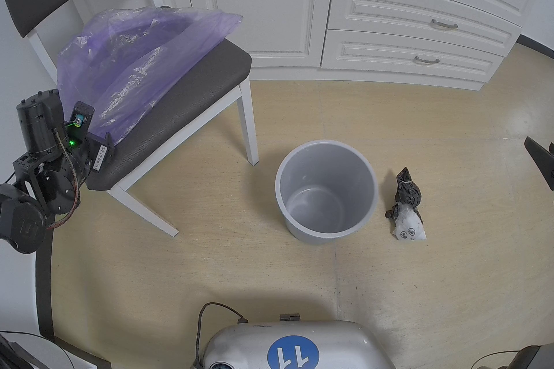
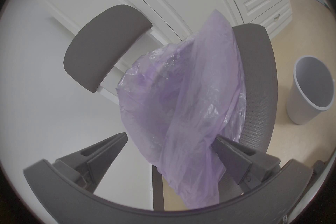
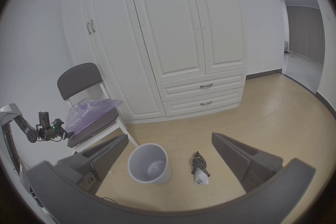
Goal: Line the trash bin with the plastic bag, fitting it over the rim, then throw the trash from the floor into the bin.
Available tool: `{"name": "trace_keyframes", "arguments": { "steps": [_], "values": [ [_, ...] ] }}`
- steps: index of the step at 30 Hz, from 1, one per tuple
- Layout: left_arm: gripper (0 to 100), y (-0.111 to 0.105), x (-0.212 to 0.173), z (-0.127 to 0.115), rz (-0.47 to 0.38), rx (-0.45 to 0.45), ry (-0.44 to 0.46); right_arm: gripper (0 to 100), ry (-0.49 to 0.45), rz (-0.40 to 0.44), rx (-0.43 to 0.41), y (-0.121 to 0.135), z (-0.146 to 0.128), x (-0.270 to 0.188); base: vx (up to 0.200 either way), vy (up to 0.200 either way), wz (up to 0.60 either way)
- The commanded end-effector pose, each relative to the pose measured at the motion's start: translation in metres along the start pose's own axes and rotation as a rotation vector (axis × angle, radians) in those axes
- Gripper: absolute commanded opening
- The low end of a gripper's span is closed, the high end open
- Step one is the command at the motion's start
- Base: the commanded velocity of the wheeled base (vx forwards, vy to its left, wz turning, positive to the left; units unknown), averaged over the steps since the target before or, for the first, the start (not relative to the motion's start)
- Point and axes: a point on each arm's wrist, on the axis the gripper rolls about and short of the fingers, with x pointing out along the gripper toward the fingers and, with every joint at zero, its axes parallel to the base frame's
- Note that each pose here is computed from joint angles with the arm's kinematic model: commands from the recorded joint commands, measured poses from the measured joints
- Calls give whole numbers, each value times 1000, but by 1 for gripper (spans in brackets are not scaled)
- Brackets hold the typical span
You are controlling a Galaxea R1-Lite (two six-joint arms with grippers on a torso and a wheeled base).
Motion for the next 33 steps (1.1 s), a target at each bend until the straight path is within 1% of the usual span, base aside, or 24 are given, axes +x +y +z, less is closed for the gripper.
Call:
{"name": "trace_keyframes", "arguments": {
  "steps": [1, 5, 6, 13, 17, 22, 23, 25, 27, 29, 30, 31, 32, 33],
  "values": [
    [100, -4, 3, -2, -4, 7, 9, 100, 0, -1, 0, 0, 0, 0, 0, 0, 0],
    [100, -5, 5, -5, -6, 14, 22, 100, -10, 0, 3, 0, 2, -1, 0, 0, 0],
    [0, -5, 5, -6, -7, 14, 23, 100, -16, 1, 6, 0, 3, -2, 0, 0, 0],
    [0, -4, 6, -2, 1, 8, 15, 100, -11, 3, 5, 0, 2, -2, 0, 0, 0],
    [0, -4, 5, -3, -6, 5, 12, 100, 14, 3, 1, 0, -3, 1, 0, 0, 0],
    [0, -1, 1, 0, -4, -16, -15, 100, 50, -1, -9, 1, -11, 6, 0, 0, 0],
    [0, 3, -2, 3, 7, -34, -40, 100, 65, -3, -13, 1, -14, 7, 0, 0, 0],
    [0, 6, -9, 4, 4, -46, -67, 100, 71, -4, -15, 1, -16, 8, 0, 0, 0],
    [0, 7, -16, 7, -13, -56, -94, 100, 74, -4, -16, 1, -16, 9, 0, 0, 0],
    [0, 10, -30, 10, -52, -73, -142, 100, 80, -5, -19, 1, -18, 9, 0, 0, 0],
    [0, 10, -34, 11, -65, -93, -156, 100, 82, -5, -20, 1, -18, 9, 0, 0, 0],
    [0, 9, -40, 14, -96, -127, -181, 100, 84, -6, -22, 1, -19, 9, 0, 0, 0],
    [0, 8, -41, 14, -103, -137, -186, 100, 85, -6, -23, 1, -19, 9, 0, 0, 0],
    [0, 6, -49, 20, -148, -203, -221, 100, 90, -8, -24, 1, -20, 11, 0, 0, 0]
  ]
}}
